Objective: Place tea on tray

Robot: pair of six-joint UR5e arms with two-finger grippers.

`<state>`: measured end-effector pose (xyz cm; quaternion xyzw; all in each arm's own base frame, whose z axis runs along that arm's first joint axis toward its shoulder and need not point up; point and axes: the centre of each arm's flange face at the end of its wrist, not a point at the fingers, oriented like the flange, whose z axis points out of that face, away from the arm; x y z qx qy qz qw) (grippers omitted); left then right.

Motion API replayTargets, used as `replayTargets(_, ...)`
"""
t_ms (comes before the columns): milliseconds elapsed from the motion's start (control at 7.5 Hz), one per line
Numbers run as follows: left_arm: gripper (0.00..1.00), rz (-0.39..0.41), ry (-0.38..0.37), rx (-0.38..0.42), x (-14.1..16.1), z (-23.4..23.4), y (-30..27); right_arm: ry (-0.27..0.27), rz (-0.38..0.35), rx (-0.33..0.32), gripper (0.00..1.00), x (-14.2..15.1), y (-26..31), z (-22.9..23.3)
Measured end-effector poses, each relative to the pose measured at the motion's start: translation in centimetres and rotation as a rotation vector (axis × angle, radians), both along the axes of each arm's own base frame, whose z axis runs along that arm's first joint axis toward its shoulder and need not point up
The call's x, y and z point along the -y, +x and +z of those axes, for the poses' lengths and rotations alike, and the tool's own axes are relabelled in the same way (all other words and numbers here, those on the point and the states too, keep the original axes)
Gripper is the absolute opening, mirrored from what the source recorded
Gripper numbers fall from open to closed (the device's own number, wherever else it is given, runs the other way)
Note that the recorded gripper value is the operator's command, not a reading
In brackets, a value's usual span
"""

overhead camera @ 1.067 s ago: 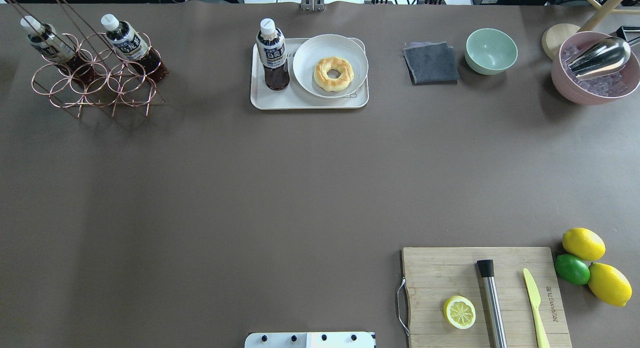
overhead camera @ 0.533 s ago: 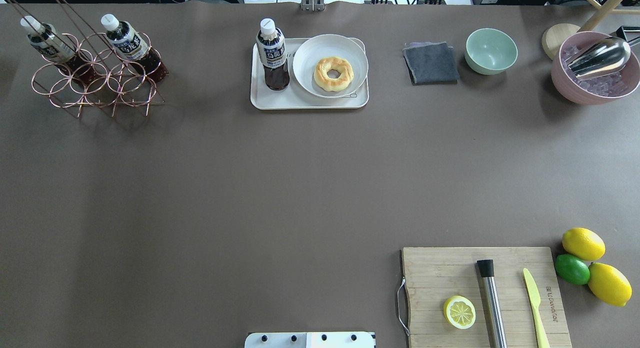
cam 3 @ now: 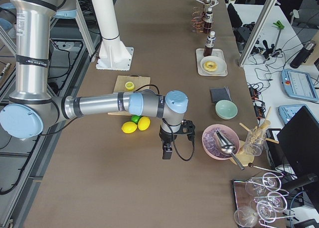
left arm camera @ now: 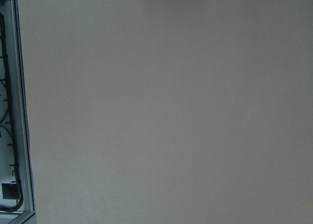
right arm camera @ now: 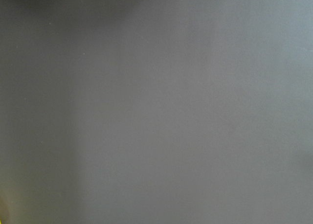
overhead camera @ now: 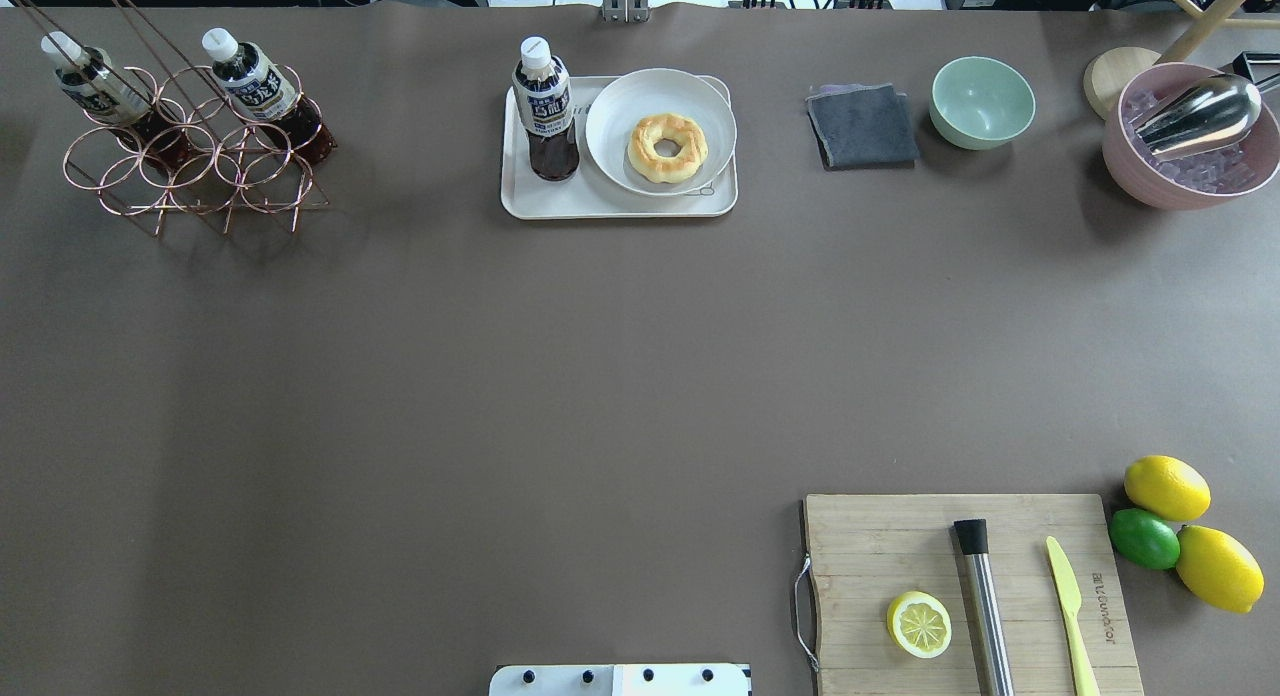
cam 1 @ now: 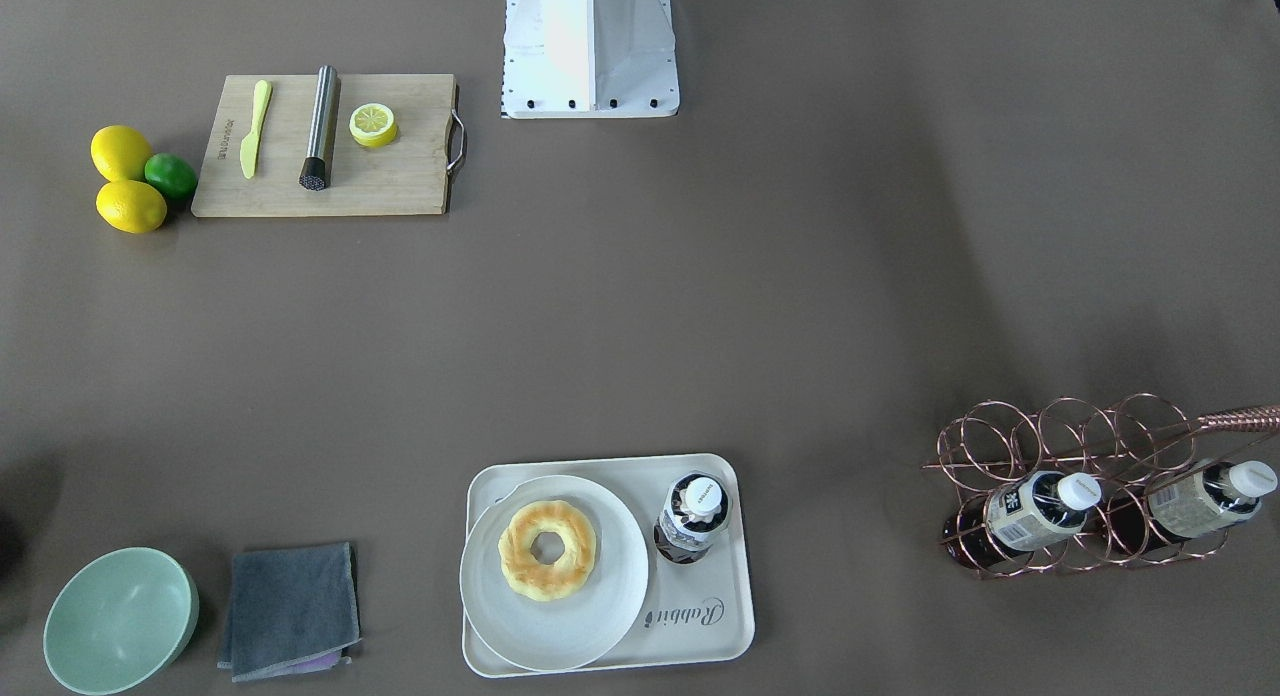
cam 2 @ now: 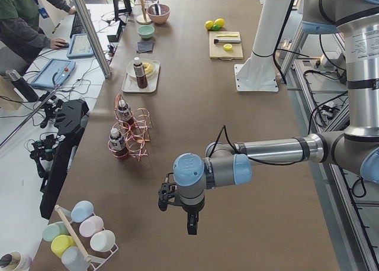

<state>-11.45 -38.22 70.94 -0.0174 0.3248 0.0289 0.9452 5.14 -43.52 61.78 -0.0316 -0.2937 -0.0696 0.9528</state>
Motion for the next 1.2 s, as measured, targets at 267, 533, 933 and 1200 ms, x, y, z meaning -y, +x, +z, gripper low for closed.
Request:
replayTargets(267,0.98,0.001,-0.002,0.0,-0.18,0.09,0.04,0.001,-0.001,0.0,1.0,0.05,-0.04,-0.04)
replayTargets(533,0.98,0.001,-0.006,-0.001,-0.26,0.2,0.05,0.001,-0.001,0.0,1.0,0.07,-0.06,-0.05)
replayTargets(933,0.98,0.001,-0.009,-0.001,-0.31,0.3,0.06,0.002,-0.001,0.0,1.0,0.07,-0.07,-0.08)
replayTargets(1200,0.98,0.002,-0.013,-0.002,-0.55,0.48,0.12,0.002,-0.002,0.0,1.0,0.05,-0.07,-0.08)
